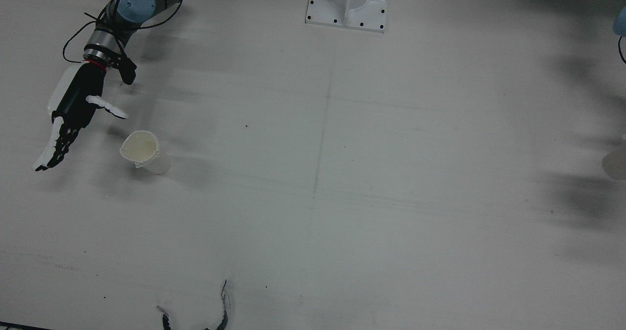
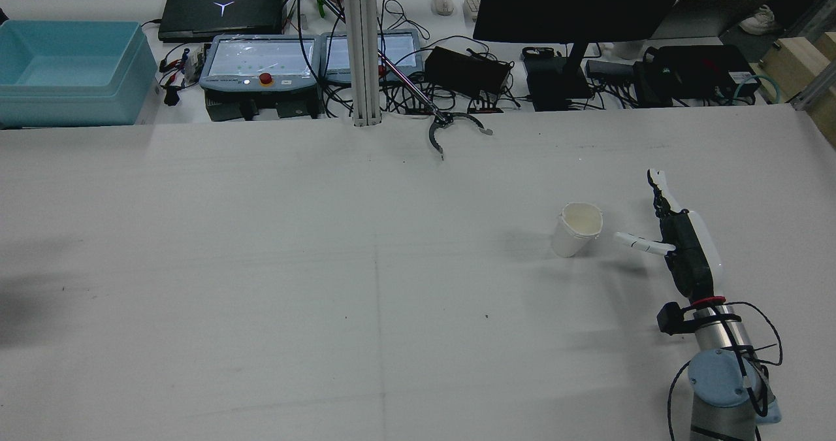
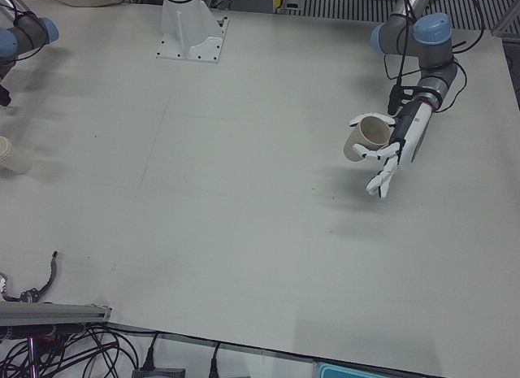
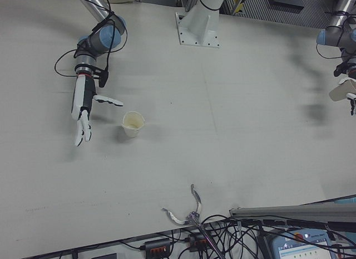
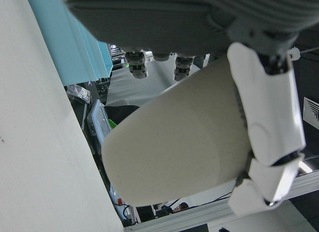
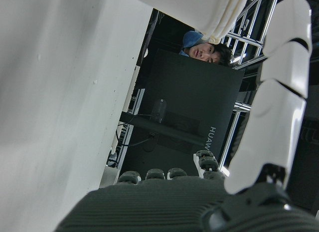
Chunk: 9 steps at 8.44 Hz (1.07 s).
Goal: Pour water
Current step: 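Slide the right hand fingers around the standing white cup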
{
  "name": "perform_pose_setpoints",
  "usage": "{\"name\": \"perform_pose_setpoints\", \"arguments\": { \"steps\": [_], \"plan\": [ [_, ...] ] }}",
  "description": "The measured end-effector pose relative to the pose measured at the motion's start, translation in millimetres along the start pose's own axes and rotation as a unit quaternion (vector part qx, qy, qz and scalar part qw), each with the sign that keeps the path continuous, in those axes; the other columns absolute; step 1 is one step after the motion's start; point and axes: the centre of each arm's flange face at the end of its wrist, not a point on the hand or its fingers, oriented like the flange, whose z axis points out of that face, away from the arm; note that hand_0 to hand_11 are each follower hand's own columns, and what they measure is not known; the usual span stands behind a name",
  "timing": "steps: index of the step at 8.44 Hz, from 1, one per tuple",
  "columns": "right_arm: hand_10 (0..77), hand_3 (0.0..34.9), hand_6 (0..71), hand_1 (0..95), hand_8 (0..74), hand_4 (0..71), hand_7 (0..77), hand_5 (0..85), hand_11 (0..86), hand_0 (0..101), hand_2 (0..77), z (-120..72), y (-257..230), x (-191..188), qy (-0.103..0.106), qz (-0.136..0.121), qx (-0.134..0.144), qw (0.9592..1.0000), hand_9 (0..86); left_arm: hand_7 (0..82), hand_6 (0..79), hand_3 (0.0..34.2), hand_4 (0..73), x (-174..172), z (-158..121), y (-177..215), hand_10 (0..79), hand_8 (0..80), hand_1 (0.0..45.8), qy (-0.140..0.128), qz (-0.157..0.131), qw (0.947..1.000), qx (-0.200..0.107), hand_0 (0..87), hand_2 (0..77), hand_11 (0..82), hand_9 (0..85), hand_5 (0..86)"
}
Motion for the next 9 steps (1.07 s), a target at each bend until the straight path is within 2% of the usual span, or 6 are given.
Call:
{"name": "perform_pose_setpoints", "arguments": {
  "steps": [3,9],
  "plan": [
    [0.5,0.9,0.5,19.1,0.5,1.1,1.1,0.5,0.5,52,8.7,3.1,18.5,18.3,0.006,0.010,-0.007,0.9999,0.5,13.1,3.8,0.0,42.5,-1.4,-0.3,-1.1,5.4,0.0,18.0,-0.002,0.001,1.0000,0.001,47.5,29.5,10.9,1.1,39.8],
    [0.5,0.3,0.5,20.2,0.5,1.1,1.1,0.5,1.1,52,12.5,11.2,48.7,41.4,0.005,-0.012,-0.018,0.9998,0.5,13.1,3.8,0.0,42.5,-5.4,-2.7,-9.5,7.1,0.0,18.0,-0.005,0.004,1.0000,0.004,47.7,29.5,10.9,1.1,39.8]
  ]
}}
